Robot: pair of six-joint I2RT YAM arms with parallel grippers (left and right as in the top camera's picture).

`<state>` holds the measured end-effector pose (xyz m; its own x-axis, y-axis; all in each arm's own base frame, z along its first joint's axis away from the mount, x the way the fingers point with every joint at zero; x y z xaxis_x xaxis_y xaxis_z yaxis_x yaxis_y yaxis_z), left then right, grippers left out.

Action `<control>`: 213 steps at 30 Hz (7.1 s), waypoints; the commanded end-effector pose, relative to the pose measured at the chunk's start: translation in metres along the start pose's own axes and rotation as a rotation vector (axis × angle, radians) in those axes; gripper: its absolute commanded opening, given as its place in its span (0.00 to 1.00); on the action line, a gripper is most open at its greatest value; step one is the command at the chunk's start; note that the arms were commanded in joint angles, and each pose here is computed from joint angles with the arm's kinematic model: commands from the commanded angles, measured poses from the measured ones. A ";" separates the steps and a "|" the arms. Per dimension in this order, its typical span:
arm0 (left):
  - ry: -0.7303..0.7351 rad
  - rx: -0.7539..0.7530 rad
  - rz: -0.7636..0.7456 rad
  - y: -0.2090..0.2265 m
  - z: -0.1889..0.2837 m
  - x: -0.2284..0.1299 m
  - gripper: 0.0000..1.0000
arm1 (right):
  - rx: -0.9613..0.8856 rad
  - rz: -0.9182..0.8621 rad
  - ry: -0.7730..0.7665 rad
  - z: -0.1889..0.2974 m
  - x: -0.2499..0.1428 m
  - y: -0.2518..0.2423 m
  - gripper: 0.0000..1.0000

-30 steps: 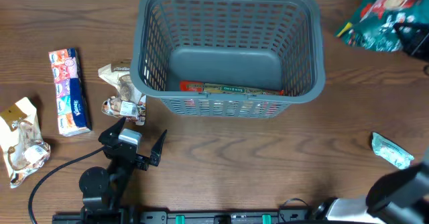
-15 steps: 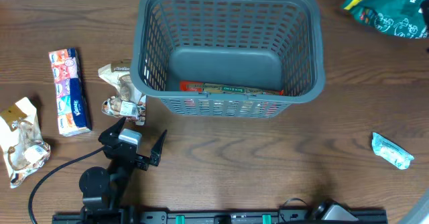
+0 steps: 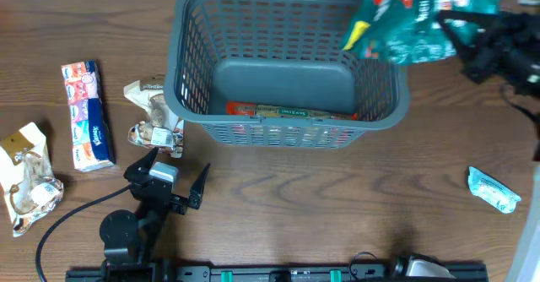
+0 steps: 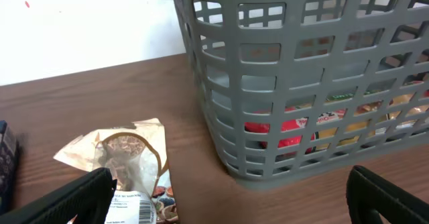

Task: Pack container
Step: 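Lift the Nescafe bag with the right gripper over the basket, then lower the Nescafe bag into the basket and open the right gripper, then move the right gripper down onto the mint-green packet, then grasp the mint-green packet with the right gripper and lift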

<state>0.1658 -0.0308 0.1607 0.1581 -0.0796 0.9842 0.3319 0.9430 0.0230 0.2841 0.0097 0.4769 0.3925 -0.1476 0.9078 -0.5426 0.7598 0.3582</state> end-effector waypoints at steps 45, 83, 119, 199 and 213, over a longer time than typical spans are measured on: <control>0.026 -0.018 -0.007 -0.002 -0.002 -0.010 0.98 | -0.083 0.070 0.576 -0.119 -0.104 0.017 0.01; 0.026 -0.018 -0.007 -0.002 -0.002 -0.010 0.99 | -0.716 -0.120 0.369 0.017 -0.021 -0.060 0.99; 0.026 -0.018 -0.007 -0.002 -0.002 -0.010 0.99 | -1.223 -0.793 0.658 0.115 -0.205 -0.111 0.99; 0.026 -0.018 -0.007 -0.002 -0.002 -0.010 0.99 | -1.681 -1.407 -0.160 0.145 -0.372 -0.259 0.01; 0.026 -0.018 -0.007 -0.002 -0.002 -0.010 0.99 | -1.416 -1.253 -0.069 0.130 -0.332 -0.271 0.01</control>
<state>0.1658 -0.0308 0.1607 0.1581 -0.0796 0.9842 0.3319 0.9430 0.0230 0.1893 -0.2209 0.0880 -0.0882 -0.9496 0.3009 0.9578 0.0021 0.2875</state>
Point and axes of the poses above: each gripper's point midway between its finger pads, its own z axis back along the fingers, its own y axis along the line the jaws close on, x = y × z, the point moved 7 cm from there along z, back along the fingers, and after that the axes turned 2 degrees about z, right-handed, at the moved point
